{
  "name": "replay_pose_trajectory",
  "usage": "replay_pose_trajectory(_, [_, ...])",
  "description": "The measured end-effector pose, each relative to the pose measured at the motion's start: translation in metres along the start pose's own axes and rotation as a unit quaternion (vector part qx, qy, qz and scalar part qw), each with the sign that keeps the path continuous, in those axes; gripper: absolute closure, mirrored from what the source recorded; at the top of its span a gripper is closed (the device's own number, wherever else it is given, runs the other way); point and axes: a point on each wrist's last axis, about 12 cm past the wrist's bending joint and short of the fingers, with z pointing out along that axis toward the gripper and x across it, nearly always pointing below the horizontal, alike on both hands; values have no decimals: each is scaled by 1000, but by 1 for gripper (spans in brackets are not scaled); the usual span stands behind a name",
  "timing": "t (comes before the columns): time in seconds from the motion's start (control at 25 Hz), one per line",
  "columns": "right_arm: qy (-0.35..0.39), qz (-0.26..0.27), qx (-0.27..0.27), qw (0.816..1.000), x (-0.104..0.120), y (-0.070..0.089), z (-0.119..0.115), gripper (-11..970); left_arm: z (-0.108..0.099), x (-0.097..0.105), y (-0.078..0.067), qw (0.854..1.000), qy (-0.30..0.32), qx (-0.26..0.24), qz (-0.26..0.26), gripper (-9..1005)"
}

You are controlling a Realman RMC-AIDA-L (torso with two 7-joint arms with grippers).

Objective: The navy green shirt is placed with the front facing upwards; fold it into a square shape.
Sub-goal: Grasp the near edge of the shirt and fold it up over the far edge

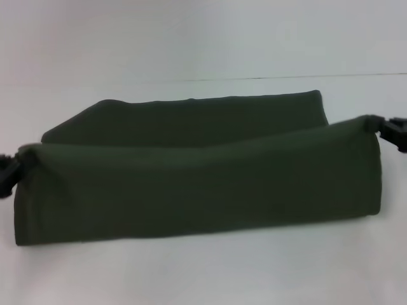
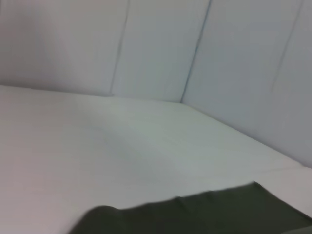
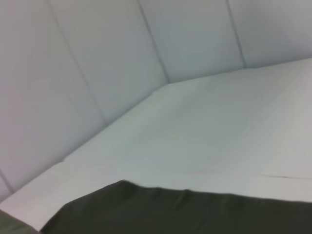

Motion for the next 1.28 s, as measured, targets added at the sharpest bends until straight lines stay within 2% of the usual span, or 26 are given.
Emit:
replay_pose_trajectory(0.4, [24,5,68,997,-17,-12,61,926,50,-17,19,997,14,-76,-12,867])
replay_pose_trajectory(0.6, [39,-17,94,995,-26,-11,88,926,75,-24,26,993,41,-110,-1,864])
replay_pose_trajectory(0.96, [33,-35,126,991,-47,-12,113,926,114,-51,28,986,51,-155,39,858])
replay_pose_trajectory(1.28, [47,-47,165,984,-50,-16,132,905,149,-64,25,976,75,-192,66,853])
